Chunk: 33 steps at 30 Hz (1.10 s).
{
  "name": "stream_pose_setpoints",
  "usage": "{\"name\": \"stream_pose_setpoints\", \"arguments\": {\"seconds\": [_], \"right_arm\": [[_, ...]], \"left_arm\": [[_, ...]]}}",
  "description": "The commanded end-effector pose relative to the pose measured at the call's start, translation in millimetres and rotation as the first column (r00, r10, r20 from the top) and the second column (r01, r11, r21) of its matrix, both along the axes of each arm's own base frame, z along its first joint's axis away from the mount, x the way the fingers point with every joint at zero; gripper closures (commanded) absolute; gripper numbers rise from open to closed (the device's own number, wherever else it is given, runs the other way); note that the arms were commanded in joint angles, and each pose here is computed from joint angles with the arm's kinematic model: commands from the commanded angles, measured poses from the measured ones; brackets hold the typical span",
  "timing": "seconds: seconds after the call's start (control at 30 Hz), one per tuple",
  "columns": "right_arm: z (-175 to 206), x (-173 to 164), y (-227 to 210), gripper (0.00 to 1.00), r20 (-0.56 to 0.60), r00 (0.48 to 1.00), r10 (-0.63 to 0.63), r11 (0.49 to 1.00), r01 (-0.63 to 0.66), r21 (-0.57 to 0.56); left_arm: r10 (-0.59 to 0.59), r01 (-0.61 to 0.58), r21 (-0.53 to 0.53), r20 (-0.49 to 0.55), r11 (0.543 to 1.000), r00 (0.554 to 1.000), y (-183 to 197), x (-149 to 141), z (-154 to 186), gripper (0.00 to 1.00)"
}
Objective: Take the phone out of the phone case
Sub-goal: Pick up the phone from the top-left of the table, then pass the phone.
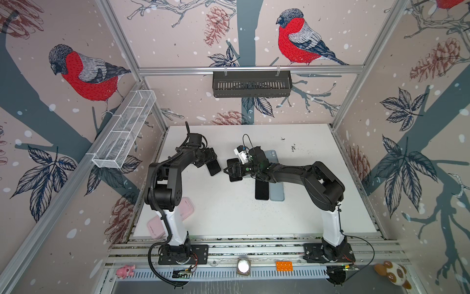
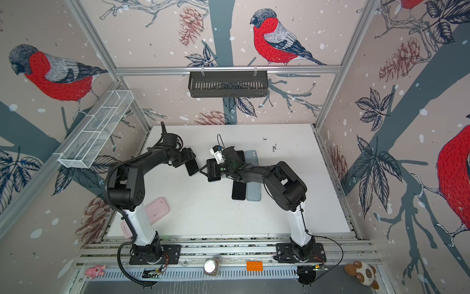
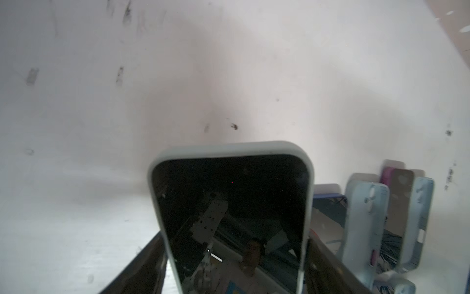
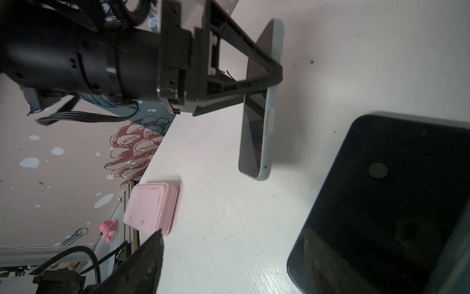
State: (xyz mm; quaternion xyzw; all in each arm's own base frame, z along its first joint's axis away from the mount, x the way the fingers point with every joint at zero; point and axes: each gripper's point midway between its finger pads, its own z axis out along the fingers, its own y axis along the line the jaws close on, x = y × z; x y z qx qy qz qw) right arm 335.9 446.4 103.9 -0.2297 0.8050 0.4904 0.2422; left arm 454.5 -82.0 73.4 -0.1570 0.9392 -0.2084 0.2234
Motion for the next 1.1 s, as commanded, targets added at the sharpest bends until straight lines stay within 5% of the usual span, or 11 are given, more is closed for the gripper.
{"name": "stream_pose_setpoints", "arguments": {"seconds": [0.0,0.57,0.67,0.93,1.07], "right_arm": [[0.1,4.0,6.6,0.15,0.000,1.000,0.001,1.000,-0.001,0.020],[-20.4,29.2,23.3,0.27,-0.006,1.000,-0.028,1.000,0.028,0.004],[-14.5,33.0,26.4,0.36,0.003,1.000,-0.027,1.000,0.027,0.015],[-4.4,30.1,15.5,0.83,0.006,0.999,-0.054,0.999,0.054,-0.009],[12.2,26.6,0.1,0.94,0.025,0.996,-0.082,0.997,0.082,-0.012]], "left_arm": [[-0.065,0.070,-0.061,0.078,0.996,0.995,-14.5,0.4,24.4,0.46],[-0.131,0.142,-0.101,0.110,0.985,0.985,-40.8,-7.8,38.4,0.49],[-0.142,0.154,-0.102,0.113,0.983,0.983,-46.8,-9.1,39.7,0.50],[-0.158,0.176,-0.112,0.157,0.978,0.975,-62.0,-9.8,58.3,0.50],[-0.172,0.210,-0.152,0.227,0.966,0.958,-77.7,-9.3,84.6,0.49]]}}
